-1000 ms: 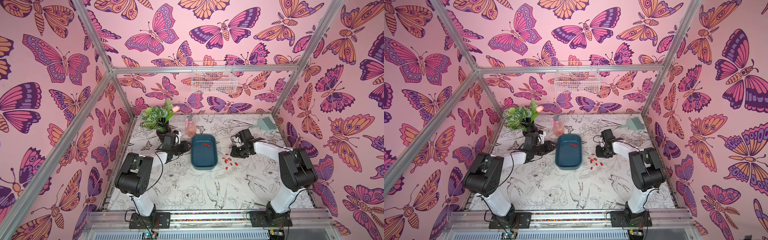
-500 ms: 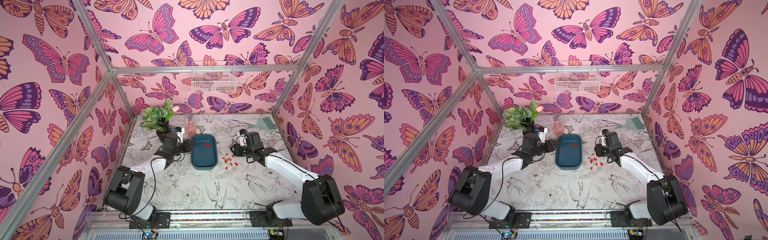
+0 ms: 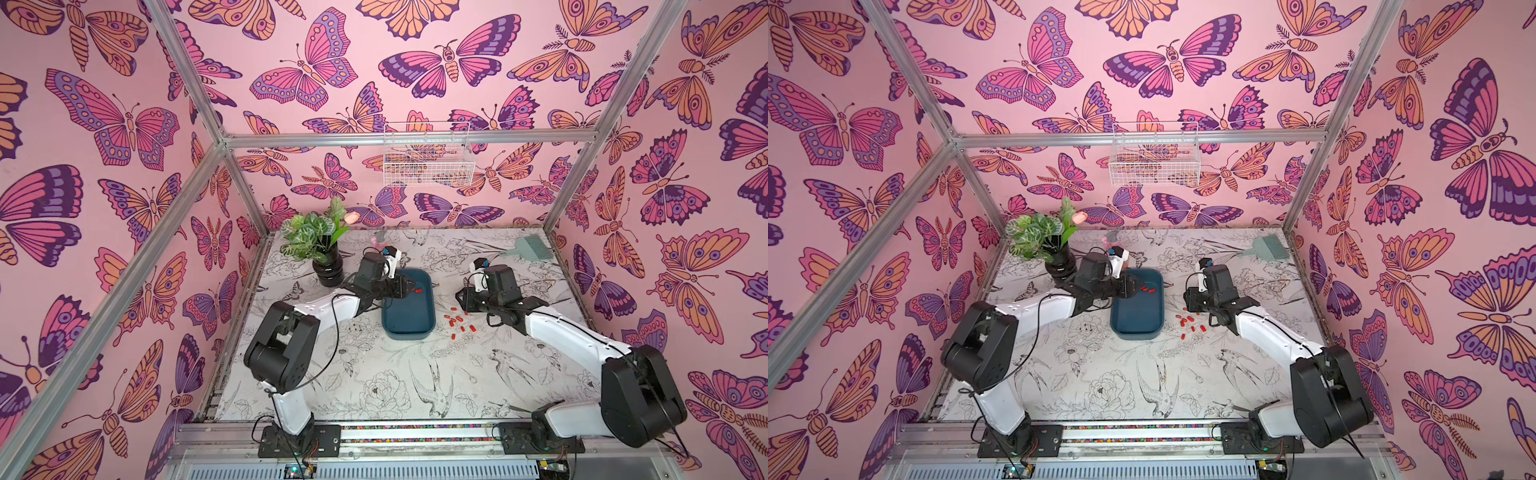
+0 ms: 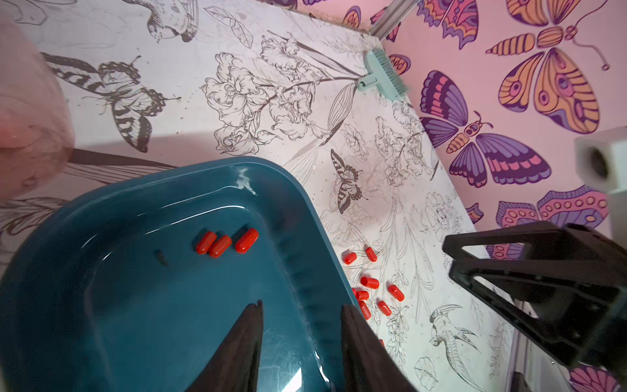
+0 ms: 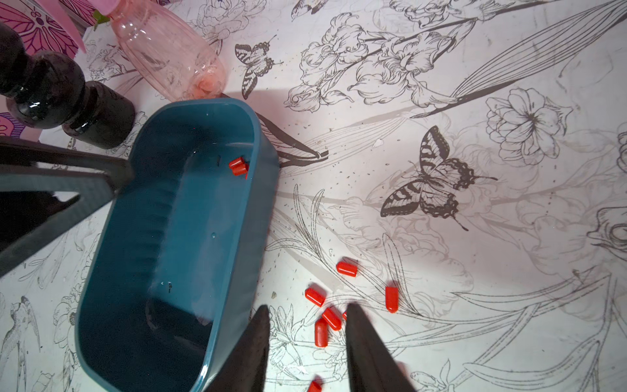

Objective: Take the screw protection sleeves out of the storage box
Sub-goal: Pick up the screw protection sleeve from the storage box.

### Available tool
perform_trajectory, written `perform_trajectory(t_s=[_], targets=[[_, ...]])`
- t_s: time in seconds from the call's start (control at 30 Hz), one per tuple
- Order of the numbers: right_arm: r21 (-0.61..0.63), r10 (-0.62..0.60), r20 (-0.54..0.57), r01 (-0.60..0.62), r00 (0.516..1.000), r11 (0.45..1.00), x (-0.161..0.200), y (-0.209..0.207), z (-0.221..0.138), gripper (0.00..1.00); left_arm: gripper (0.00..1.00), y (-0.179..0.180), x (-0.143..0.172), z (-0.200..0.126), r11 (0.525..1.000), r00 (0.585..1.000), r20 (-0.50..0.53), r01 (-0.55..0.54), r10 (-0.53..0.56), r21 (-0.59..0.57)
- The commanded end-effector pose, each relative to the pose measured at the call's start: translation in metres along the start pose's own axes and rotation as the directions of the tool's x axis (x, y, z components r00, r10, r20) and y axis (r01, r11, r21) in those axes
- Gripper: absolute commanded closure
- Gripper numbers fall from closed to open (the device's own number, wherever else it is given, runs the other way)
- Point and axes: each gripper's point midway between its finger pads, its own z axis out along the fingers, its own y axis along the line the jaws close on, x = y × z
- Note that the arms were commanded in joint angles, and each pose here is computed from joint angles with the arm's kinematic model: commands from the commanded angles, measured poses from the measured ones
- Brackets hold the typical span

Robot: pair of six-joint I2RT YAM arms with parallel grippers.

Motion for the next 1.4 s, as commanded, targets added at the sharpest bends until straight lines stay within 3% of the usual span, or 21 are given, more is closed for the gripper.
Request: perform_trajectory(t_s=[0.0,0.47,1.37], targets=[[0.011,0.001,0.021,-0.001,1.0,1.0,-0.003,0.001,-0.002,0.6,0.6,0.013,0.019,0.007,0.998,0.995,-0.095,-0.015,0.008,-0.068],[0.008,0.0,0.019,0.0,1.0,1.0,-0.003,0.002,-0.002,0.6,0.63,0.046,0.027,0.034,0.98,0.991,-0.137,-0.019,-0.008,-0.197],[-0.003,-0.007,0.012,0.007,1.0,1.0,-0.002,0.005,-0.001,0.66,0.7,0.071,0.025,0.055,0.961,0.985,-0.167,-0.011,-0.036,-0.277]])
